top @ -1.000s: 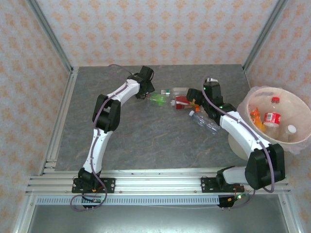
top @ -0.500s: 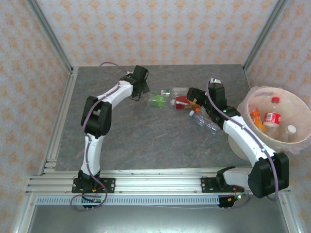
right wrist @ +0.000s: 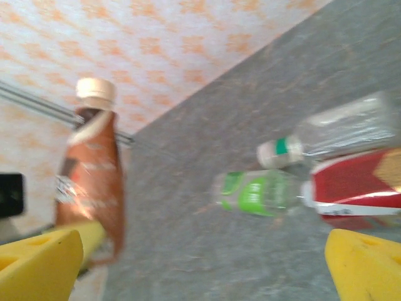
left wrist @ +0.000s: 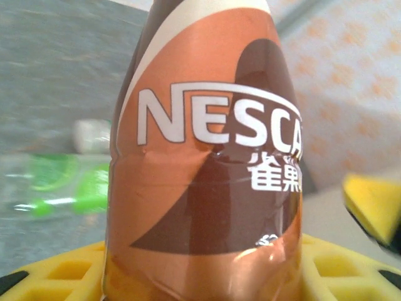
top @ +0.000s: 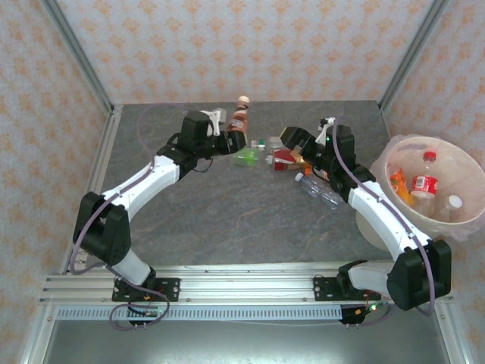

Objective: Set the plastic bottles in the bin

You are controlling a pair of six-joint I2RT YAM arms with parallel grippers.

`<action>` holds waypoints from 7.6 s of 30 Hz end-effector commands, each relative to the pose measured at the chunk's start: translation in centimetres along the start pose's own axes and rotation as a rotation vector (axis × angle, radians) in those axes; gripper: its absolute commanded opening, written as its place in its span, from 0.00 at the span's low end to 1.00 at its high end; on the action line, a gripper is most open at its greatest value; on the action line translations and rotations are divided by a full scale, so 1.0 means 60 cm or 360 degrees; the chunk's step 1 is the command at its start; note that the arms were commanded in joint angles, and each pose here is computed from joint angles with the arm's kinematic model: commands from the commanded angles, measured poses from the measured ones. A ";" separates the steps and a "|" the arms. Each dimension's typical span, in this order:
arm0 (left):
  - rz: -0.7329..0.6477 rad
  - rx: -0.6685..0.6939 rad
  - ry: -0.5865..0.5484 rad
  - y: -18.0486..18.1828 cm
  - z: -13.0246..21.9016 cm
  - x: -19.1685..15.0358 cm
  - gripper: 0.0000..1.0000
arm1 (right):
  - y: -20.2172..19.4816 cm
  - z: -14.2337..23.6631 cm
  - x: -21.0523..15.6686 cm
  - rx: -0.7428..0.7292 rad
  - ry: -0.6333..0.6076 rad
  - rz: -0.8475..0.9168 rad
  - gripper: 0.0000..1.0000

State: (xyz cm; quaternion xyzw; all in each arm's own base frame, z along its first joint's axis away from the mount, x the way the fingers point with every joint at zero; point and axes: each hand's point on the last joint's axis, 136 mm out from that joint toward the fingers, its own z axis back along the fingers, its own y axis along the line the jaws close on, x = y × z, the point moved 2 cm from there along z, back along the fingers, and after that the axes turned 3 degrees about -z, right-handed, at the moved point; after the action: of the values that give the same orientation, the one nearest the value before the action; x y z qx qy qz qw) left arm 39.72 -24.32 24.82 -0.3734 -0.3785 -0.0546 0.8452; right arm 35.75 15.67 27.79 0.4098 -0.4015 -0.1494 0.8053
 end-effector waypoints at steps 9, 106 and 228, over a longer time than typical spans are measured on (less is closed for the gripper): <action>-0.0511 -0.0226 0.0115 -0.138 0.010 -0.077 0.50 | 0.073 0.005 -0.003 0.0259 0.0114 -0.0207 0.99; 0.0152 0.0236 -0.0286 -0.015 0.009 0.015 1.00 | -0.097 0.535 0.275 -0.2302 -0.0909 0.0746 0.20; 0.0521 0.0980 -0.0152 0.173 0.021 -0.104 1.00 | -0.383 -0.033 -0.195 -0.1543 0.1054 0.0616 0.75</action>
State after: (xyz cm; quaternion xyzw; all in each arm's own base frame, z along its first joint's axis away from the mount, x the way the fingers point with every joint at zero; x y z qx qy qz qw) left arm 38.46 -18.29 14.64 -0.1733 -0.3412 0.2045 0.9009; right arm 31.73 8.69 4.03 -0.0575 -0.0930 -0.0215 0.9938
